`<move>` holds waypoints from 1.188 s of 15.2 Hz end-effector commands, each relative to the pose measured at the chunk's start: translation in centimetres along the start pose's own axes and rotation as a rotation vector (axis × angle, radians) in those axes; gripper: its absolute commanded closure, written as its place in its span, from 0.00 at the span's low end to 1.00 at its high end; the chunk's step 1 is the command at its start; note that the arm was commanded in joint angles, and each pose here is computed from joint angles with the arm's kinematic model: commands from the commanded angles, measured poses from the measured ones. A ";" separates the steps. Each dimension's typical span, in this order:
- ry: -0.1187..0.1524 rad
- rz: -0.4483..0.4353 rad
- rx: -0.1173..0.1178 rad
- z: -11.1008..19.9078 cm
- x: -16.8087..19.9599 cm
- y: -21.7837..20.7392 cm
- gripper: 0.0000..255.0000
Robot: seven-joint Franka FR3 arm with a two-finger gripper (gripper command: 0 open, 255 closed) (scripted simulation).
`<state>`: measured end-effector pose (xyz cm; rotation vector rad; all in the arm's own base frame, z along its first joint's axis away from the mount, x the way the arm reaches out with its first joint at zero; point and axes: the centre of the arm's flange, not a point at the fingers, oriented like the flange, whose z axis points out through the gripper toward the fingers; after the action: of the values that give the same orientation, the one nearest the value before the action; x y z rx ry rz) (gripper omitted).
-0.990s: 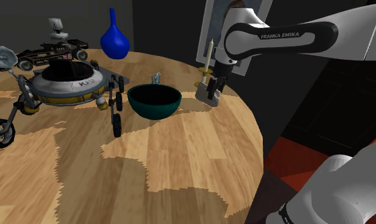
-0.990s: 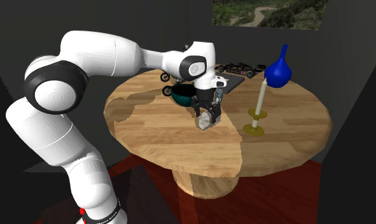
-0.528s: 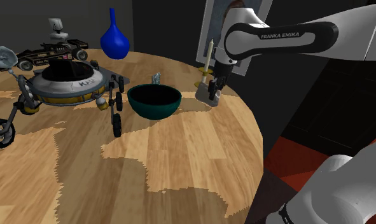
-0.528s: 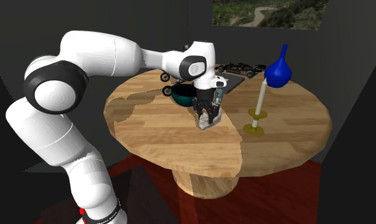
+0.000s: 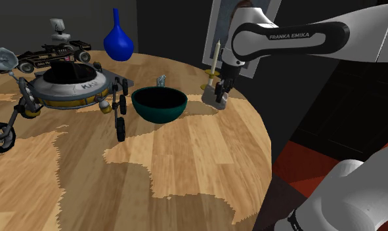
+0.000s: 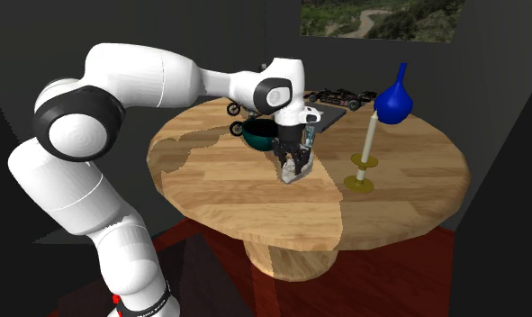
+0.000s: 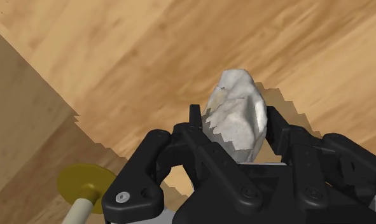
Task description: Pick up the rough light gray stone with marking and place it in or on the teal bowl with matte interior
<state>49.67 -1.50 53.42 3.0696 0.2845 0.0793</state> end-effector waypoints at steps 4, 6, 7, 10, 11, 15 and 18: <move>-0.001 0.001 0.000 -2.4 0.1 0.2 1.00; -0.001 0.001 0.000 -3.4 0.2 0.3 1.00; -0.001 0.001 0.000 -3.9 0.2 0.3 1.00; -0.001 0.001 0.000 -5.5 0.3 0.4 1.00; -0.001 0.001 0.000 -6.0 0.3 0.4 1.00; -0.001 0.001 0.000 -8.1 0.4 0.6 1.00; -0.001 0.001 0.000 -9.7 0.5 0.7 1.00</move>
<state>49.65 -1.59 62.56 3.0696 0.2835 0.0781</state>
